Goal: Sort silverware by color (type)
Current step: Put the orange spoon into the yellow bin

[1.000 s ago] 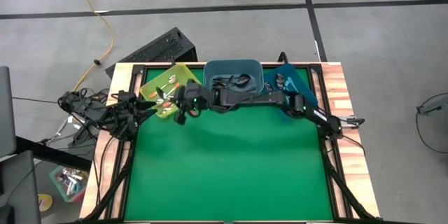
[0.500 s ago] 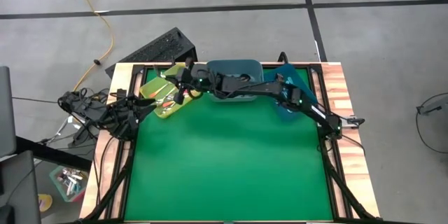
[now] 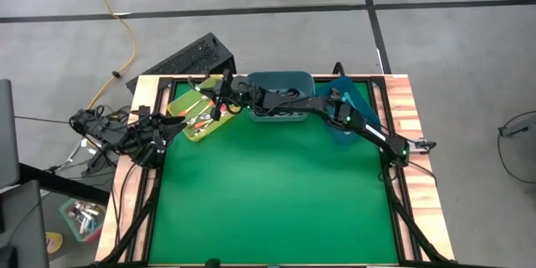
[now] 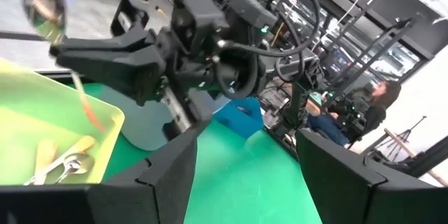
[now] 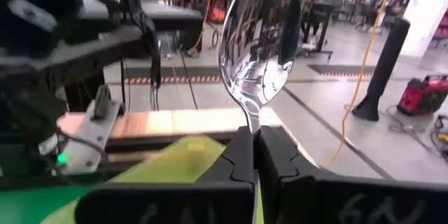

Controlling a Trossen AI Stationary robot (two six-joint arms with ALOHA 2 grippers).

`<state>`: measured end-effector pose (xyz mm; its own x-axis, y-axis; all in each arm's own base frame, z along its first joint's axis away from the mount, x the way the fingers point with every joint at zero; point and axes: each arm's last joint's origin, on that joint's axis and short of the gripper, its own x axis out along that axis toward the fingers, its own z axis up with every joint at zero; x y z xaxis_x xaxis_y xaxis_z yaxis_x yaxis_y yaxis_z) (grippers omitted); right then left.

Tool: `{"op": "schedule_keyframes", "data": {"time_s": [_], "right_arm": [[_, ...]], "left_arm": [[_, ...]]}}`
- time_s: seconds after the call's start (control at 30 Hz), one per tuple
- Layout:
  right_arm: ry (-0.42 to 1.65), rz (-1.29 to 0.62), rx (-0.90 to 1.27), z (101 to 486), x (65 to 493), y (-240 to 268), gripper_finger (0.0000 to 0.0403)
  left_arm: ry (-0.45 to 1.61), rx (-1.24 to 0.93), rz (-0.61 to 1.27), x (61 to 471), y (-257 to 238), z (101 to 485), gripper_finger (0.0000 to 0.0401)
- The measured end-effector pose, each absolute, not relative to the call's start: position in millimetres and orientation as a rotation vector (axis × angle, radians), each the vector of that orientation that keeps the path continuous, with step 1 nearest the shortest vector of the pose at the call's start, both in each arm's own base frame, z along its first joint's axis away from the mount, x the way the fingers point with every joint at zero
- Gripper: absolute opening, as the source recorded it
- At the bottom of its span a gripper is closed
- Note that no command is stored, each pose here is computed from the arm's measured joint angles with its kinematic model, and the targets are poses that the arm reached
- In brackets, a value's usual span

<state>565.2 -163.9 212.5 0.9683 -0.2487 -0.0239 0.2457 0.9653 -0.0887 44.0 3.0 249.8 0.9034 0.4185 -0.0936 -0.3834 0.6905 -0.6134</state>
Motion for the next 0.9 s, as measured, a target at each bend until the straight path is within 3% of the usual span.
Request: {"op": "schedule_keyframes", "data": {"time_s": [0.17, 0.6, 0.73, 0.9], "right_arm": [[0.079, -0.25, -0.076, 201.7, 566.5, -164.0, 0.0033], [0.213, -0.246, -0.066, 202.8, 561.7, -162.1, 0.0149], [0.257, -0.229, -0.116, 249.4, 547.7, -151.3, 0.016], [0.177, -0.218, -0.188, 379.1, 487.1, -127.4, 0.0159]], "left_arm": [[-0.051, -0.662, 0.456, 43.8, 3.2, 249.2, 0.0229], [-0.049, -0.656, 0.455, 43.8, 3.2, 249.2, 0.0229], [-0.058, -0.688, 0.455, 43.9, 3.2, 249.3, 0.0229], [-0.051, -0.678, 0.449, 43.9, 3.0, 249.2, 0.0229]]}}
